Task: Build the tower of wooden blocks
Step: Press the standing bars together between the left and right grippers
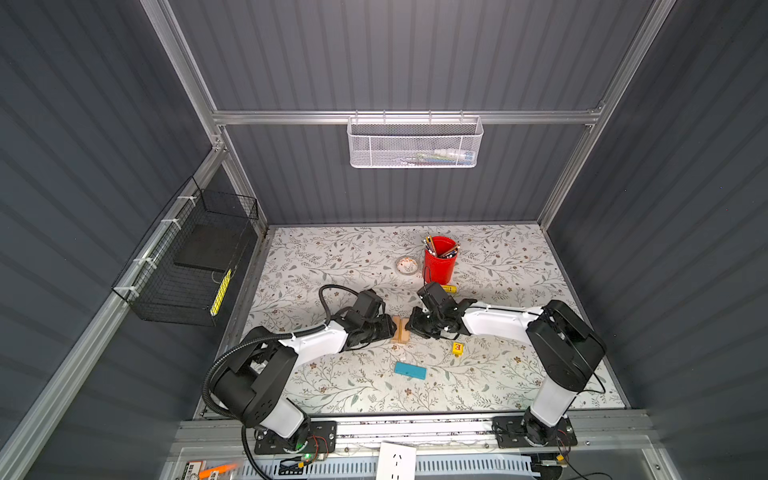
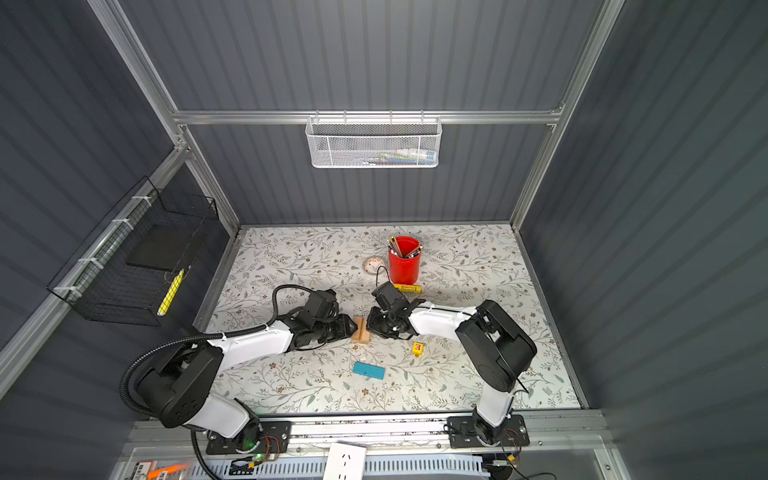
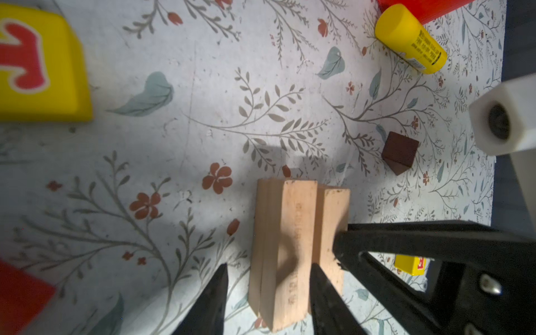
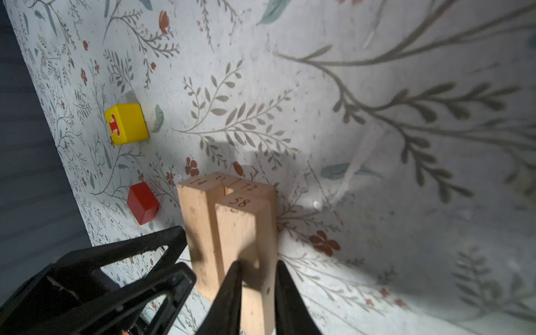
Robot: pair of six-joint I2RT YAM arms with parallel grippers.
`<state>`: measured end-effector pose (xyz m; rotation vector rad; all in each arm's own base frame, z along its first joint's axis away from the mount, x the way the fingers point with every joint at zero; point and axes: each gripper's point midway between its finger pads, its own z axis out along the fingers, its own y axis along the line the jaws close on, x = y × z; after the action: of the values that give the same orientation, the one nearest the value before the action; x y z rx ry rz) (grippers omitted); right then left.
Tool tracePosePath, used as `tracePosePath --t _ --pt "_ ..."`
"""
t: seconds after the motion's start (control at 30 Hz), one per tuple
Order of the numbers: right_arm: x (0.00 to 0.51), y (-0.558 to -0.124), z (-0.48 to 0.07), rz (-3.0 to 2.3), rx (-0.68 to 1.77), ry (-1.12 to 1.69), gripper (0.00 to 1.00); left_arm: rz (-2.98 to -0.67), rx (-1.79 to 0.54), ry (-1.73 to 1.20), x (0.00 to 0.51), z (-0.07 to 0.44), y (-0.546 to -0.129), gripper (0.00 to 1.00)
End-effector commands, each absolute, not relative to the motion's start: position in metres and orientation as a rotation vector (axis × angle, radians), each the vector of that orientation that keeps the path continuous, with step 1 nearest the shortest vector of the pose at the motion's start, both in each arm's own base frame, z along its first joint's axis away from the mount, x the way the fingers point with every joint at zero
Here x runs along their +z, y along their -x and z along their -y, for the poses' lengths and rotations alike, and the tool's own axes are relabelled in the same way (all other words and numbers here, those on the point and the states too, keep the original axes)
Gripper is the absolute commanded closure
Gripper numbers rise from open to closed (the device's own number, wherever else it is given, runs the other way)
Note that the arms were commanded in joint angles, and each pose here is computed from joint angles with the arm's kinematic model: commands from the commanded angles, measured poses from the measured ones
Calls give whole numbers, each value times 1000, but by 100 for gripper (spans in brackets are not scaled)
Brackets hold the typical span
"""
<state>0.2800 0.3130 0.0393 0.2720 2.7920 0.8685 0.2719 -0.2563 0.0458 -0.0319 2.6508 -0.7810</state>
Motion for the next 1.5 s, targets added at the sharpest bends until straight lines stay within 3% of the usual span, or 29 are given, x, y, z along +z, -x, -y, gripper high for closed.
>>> tracePosePath --t 0.0,0.63,1.17,1.47 --pt "36 -282 -317 -2800 876 -264 78 -2637 -808 -17 50 263 -278 56" --pt "44 -285 -325 -2786 919 -267 80 -2647 -816 -54 50 266 -275 65" --pt "58 -283 -317 -2759 898 -266 76 -2644 -794 -61 56 265 -278 64" --pt "62 -256 -317 -2785 868 -59 73 -2616 -721 -58 75 251 -278 63"
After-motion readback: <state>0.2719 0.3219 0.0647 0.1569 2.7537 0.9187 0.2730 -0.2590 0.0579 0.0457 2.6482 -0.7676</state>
